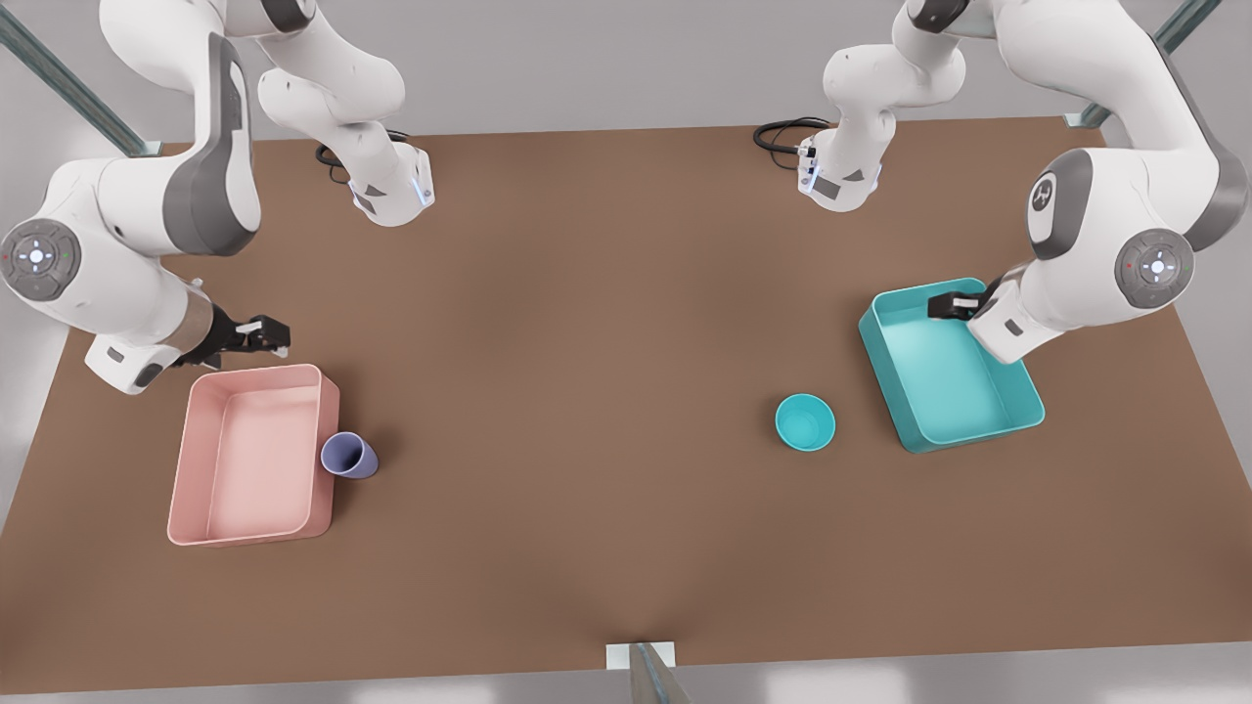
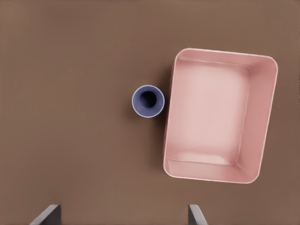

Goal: Put the bowls and cups in different boxes

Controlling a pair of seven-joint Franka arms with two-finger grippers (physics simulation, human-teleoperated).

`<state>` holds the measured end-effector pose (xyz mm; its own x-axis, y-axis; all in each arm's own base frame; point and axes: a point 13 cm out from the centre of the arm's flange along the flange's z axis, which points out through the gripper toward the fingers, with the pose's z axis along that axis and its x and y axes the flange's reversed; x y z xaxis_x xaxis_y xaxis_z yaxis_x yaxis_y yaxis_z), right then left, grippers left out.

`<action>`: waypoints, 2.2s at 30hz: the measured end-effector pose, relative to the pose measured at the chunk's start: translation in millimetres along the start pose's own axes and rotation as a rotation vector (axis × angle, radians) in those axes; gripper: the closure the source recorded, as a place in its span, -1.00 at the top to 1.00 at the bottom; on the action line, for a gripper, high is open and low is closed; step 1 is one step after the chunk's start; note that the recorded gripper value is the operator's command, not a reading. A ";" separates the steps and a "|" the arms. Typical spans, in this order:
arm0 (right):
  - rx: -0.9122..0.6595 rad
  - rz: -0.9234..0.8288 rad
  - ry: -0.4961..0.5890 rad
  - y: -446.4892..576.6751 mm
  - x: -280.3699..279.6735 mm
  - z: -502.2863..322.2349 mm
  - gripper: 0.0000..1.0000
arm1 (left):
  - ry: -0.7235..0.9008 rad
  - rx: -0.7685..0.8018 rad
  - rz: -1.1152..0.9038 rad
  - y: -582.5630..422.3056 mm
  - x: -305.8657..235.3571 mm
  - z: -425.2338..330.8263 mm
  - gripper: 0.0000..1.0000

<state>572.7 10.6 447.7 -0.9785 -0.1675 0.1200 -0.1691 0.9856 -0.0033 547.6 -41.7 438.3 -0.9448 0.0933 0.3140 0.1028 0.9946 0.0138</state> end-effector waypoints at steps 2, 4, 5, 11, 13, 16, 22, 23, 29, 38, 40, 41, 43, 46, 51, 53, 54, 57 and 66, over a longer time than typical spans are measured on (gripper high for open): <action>0.004 -0.005 -0.005 -0.6 -5.7 2.9 1.00 | 0.000 0.000 0.003 -0.3 -1.6 1.4 1.00; 0.005 -0.026 0.021 7.9 -26.8 29.6 1.00 | 0.053 -0.012 0.052 -29.0 -22.0 32.0 1.00; 0.011 -0.054 0.037 22.3 -43.6 50.2 1.00 | 0.081 -0.040 0.105 -64.9 -42.7 60.3 1.00; 0.022 -0.107 0.097 46.3 -112.9 193.9 1.00 | 0.019 -0.209 0.264 -223.0 -133.7 215.1 1.00; 0.025 -0.106 0.082 42.6 -127.9 225.2 1.00 | -0.036 -0.229 0.253 -230.4 -157.0 239.0 1.00; 0.032 -0.111 0.053 40.9 -142.2 250.7 1.00 | -0.067 -0.244 0.227 -227.4 -170.1 271.6 1.00; 0.033 -0.119 0.051 40.1 -129.1 278.8 1.00 | -0.042 -0.260 0.165 -210.2 -158.0 320.8 1.00; 0.032 -0.116 0.053 37.9 -122.5 281.0 1.00 | -0.042 -0.259 0.153 -207.4 -157.4 323.4 1.00; 0.027 -0.106 0.052 29.3 -97.1 294.8 1.00 | -0.042 -0.253 0.094 -197.4 -163.7 344.3 0.28; 0.028 -0.112 0.069 28.8 -83.6 347.8 1.00 | -0.095 -0.238 0.019 -197.9 -174.2 318.4 -0.57; 0.030 -0.113 0.055 28.6 -86.2 349.8 0.87 | -0.107 -0.232 -0.007 -190.3 -174.5 301.6 -0.57; 0.031 -0.113 0.047 28.8 -87.9 349.4 0.61 | -0.108 -0.231 -0.016 -187.7 -173.9 297.9 -0.57; 0.031 -0.115 0.036 29.2 -90.5 348.0 -0.03 | -0.135 -0.230 -0.053 -172.1 -171.2 261.3 -0.57; 0.025 -0.122 0.023 32.9 -94.3 346.2 -0.43 | -0.188 -0.196 -0.197 -97.4 -144.5 150.5 -0.57; 0.027 -0.123 0.003 24.4 -102.7 341.5 -0.57 | -0.028 -0.127 -0.468 56.2 -86.6 171.9 -0.57; 0.032 -0.130 -0.044 24.7 -122.9 312.5 -0.57 | 0.029 -0.114 -0.517 83.2 -69.3 205.8 -0.57; 0.035 -0.140 -0.073 29.0 -136.0 291.3 -0.57 | 0.054 -0.110 -0.528 89.4 -61.8 226.3 -0.57; 0.033 -0.168 -0.155 45.0 -159.3 219.9 -0.57 | 0.078 -0.094 -0.555 105.7 -57.8 277.7 -0.57; 0.101 -0.104 -0.196 -77.9 -124.3 122.9 -0.57 | 0.011 -0.064 -0.554 109.9 -81.2 331.1 1.00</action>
<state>693.1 -48.2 311.1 -0.9576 -0.2794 -0.0700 -0.2718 0.9570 -0.1014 532.6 75.0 100.0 -0.8598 -0.4433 0.2535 -0.3892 0.8902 0.2366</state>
